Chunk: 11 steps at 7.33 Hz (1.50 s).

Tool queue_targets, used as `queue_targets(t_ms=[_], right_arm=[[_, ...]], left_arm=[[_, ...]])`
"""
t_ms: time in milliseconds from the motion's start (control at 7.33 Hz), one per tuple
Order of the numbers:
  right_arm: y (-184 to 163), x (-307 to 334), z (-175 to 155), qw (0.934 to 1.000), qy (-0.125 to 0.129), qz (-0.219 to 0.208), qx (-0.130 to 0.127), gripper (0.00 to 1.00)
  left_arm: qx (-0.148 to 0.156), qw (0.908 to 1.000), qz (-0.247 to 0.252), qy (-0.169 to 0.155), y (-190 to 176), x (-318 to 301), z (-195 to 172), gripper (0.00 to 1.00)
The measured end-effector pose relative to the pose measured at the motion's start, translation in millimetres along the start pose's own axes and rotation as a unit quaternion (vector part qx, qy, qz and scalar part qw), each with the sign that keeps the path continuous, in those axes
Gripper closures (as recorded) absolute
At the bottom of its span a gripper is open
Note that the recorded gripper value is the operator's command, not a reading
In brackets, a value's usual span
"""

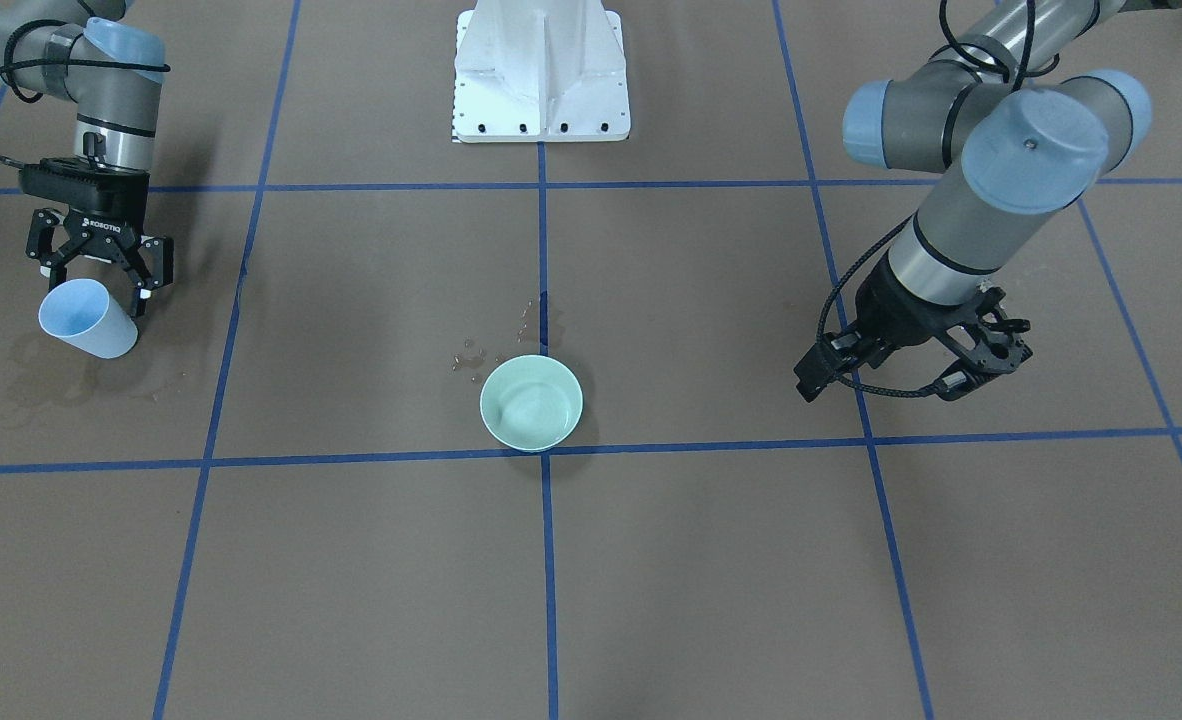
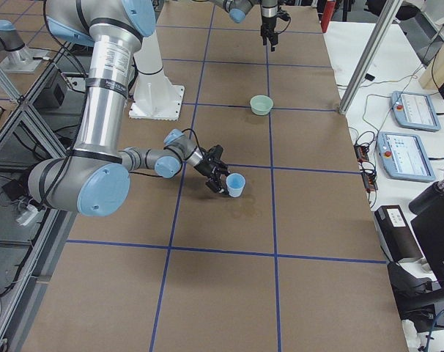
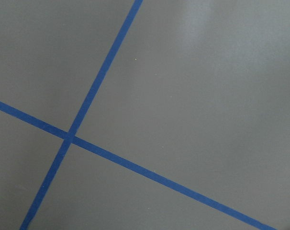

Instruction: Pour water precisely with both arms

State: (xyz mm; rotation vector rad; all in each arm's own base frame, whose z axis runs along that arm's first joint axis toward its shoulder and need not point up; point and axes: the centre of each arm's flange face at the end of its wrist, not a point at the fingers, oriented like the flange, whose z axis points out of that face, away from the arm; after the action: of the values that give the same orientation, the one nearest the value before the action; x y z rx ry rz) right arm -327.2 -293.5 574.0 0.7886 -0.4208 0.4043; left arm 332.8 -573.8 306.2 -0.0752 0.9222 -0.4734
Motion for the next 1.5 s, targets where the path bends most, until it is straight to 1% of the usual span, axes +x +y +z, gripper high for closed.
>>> queue_targets(t_ms=[1228, 1501], right_arm=[[-3, -7, 13, 0.9999, 0.007, 0.005, 0.007, 0.02], [-5, -15, 20, 0.9999, 0.008, 0.004, 0.01, 0.02]], left_arm=[[0.003, 1.0, 0.001, 0.0, 1, -1, 0, 0.0], [0.002, 1.0, 0.001, 0.001, 1, -1, -1, 0.0]])
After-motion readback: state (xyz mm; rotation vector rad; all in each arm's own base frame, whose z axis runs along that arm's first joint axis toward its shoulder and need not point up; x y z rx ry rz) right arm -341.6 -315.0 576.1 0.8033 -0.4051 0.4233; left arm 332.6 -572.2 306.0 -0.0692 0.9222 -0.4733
